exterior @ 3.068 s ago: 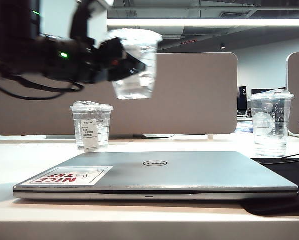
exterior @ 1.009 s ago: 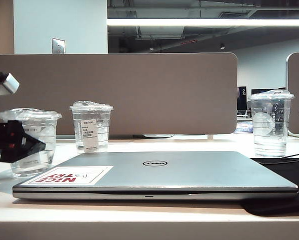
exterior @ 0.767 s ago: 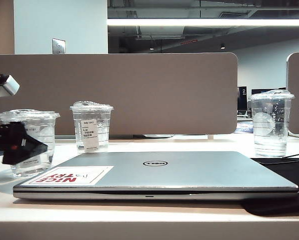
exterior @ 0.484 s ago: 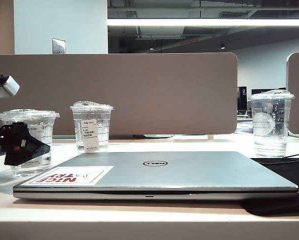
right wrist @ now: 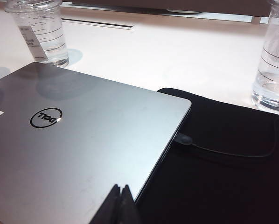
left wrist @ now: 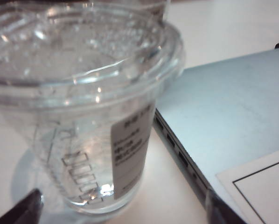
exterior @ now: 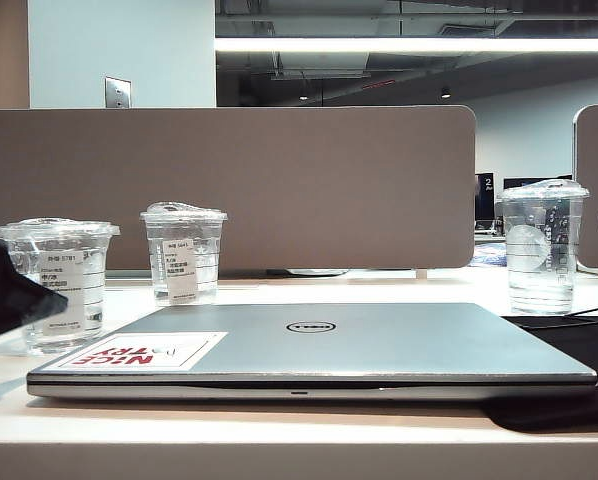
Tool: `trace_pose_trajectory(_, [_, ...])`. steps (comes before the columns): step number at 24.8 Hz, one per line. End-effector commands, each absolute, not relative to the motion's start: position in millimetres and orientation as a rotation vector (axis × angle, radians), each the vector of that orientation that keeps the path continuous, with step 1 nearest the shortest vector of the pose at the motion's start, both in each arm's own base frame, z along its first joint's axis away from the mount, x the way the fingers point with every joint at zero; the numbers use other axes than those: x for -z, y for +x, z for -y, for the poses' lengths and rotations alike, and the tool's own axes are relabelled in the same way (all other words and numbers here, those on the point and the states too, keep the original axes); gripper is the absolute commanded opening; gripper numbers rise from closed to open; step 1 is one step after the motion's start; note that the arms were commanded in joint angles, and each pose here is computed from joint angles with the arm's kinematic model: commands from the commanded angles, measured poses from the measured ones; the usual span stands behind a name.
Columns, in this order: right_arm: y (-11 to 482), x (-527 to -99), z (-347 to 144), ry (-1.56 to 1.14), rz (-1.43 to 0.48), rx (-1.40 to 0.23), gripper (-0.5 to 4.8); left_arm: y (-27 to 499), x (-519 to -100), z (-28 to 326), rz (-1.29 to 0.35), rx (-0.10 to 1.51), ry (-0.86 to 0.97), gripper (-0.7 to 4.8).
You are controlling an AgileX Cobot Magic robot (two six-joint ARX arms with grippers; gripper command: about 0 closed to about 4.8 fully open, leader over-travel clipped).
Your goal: Pick up the coffee cup on the middle and place it on the left side of the laptop.
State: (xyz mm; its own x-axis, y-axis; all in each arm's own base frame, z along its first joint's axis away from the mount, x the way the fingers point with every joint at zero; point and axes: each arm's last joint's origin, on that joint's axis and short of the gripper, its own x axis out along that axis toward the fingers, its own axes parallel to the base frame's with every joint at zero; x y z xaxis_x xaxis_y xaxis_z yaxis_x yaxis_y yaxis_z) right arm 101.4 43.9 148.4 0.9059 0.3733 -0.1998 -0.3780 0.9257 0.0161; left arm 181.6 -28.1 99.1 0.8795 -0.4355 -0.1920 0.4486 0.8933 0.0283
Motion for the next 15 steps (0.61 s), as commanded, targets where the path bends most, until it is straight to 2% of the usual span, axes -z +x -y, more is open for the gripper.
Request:
trace_pose_trajectory(1, [101.5,-148.8,-43.9,-0.019,-0.186,-0.387,-0.05,173.2,-106.5,26.9,-0.137,0.458,0.078,4.45])
trace_pose_trajectory(11, [99.5,-151.9,-44.5,-0.012,-0.152,-0.399,-0.05,172.0,-122.1,26.7,-0.047,0.451,0.087,4.4])
trace_pose_trajectory(12, [98.6,-152.2,-45.7,-0.013,-0.149,-0.414,-0.05,171.7,-124.4,26.7,-0.033,0.45,0.088,4.25])
trace_pose_trajectory(15, [95.9,-153.3,-50.1,-0.013,-0.137,-0.462,-0.05,171.4,-123.5,26.2,-0.052,0.434,0.087,4.25])
